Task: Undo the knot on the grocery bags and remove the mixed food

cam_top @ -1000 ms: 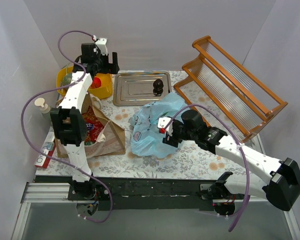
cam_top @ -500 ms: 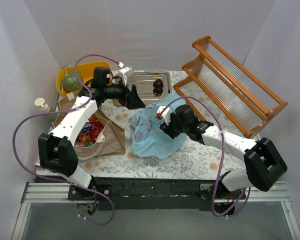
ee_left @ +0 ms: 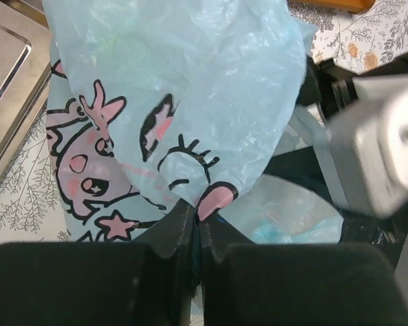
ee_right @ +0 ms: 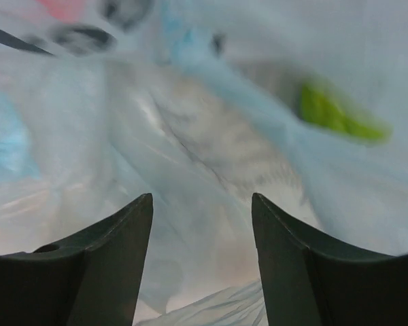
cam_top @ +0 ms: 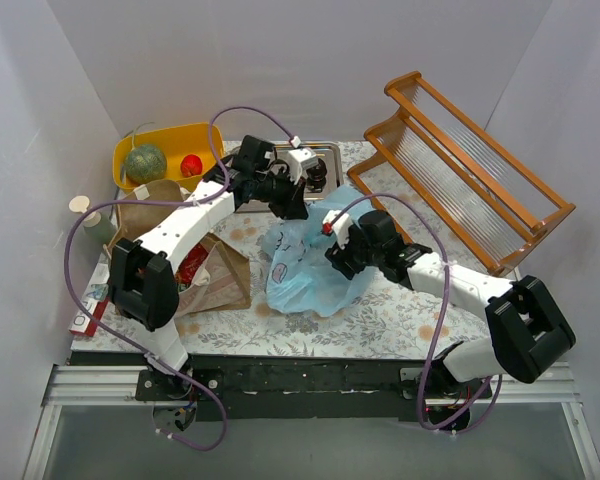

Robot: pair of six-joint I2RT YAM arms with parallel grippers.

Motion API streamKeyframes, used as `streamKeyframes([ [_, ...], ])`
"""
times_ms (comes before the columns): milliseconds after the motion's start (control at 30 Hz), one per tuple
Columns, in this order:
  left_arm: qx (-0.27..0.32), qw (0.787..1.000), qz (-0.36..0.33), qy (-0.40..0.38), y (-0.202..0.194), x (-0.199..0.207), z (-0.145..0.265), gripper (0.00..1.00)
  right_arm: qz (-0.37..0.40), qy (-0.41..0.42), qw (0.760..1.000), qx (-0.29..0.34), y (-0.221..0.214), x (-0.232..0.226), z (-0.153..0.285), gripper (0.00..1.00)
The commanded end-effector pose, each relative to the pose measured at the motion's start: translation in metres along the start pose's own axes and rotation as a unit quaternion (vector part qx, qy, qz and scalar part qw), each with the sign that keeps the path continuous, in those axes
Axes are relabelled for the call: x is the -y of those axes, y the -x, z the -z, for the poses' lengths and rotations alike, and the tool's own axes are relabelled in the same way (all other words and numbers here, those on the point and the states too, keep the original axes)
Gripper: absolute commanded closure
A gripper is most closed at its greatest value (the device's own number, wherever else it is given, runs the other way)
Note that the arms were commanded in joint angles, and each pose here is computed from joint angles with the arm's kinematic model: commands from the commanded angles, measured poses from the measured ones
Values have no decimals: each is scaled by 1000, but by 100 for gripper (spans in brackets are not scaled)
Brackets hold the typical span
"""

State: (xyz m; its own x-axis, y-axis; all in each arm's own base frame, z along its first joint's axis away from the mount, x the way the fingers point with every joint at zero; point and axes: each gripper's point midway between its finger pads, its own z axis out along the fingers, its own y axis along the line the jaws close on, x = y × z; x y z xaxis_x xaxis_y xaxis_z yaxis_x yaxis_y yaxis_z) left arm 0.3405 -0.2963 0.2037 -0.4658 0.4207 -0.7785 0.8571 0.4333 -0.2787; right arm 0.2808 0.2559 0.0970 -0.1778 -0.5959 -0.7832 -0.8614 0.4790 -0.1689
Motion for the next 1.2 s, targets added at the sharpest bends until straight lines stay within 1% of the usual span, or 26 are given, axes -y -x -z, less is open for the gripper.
streamKeyframes([
  [0,35,999,-24,-33,43,28,31,100,-67,-38,997,3,-17,34,17,32],
  [33,46,997,-34,-55,54,44,45,100,-80,-50,996,1,-22,44,24,32],
  [100,75,991,-51,-98,67,71,64,100,-86,-48,995,5,-24,48,29,33],
  [133,106,986,-79,-100,81,85,80,100,-88,-52,995,9,-23,52,33,32],
  [167,105,987,-66,-104,70,88,79,100,-85,-50,995,12,-22,52,32,32],
  [200,112,986,-70,-103,68,90,79,100,-83,-43,995,17,-21,50,31,32],
  [233,120,985,-78,-92,64,88,79,100,-83,-37,996,19,-21,48,29,32],
  [267,99,989,-59,-88,42,81,67,100,-81,-35,996,28,-17,49,27,32],
  [300,87,991,-51,-84,31,76,61,100,-79,-29,996,34,-14,48,25,32],
  [367,50,996,-25,-76,6,65,47,100,-79,-20,996,38,-10,49,20,27],
  [400,31,997,-9,-72,-7,60,41,100,-73,-7,996,56,5,49,18,25],
  [433,20,998,4,-51,-14,51,37,100,-73,5,996,56,7,48,14,23],
  [500,10,999,19,-34,-23,42,31,100,-74,18,994,77,25,51,10,21],
  [533,9,999,26,-26,-25,40,30,100,-81,22,994,75,24,52,3,19],
  [600,15,999,23,17,-25,25,30,100,-86,31,992,90,34,54,-2,17],
  [633,10,999,36,36,-31,19,29,100,-97,37,990,91,38,54,-8,16],
  [667,4,996,39,81,-36,3,31,100,-104,43,989,95,40,53,-10,15],
  [800,-7,988,37,151,-47,-20,36,100,-124,57,985,103,51,51,-26,11],
  [833,-5,987,40,154,-47,-20,38,100,-127,60,984,106,56,52,-31,3],
  [867,-3,987,44,152,-48,-20,39,100,-130,68,983,108,58,50,-34,2],
  [933,0,989,44,138,-47,-14,39,100,-134,83,982,104,59,44,-43,2],
  [967,-3,990,49,136,-50,-14,38,100,-142,96,980,105,65,41,-43,2],
  [1067,-19,990,59,129,-64,-11,34,100,-159,123,976,86,59,21,-46,2],
  [1167,-19,991,64,117,-68,-5,34,100,-170,119,975,78,57,1,-44,2],
])
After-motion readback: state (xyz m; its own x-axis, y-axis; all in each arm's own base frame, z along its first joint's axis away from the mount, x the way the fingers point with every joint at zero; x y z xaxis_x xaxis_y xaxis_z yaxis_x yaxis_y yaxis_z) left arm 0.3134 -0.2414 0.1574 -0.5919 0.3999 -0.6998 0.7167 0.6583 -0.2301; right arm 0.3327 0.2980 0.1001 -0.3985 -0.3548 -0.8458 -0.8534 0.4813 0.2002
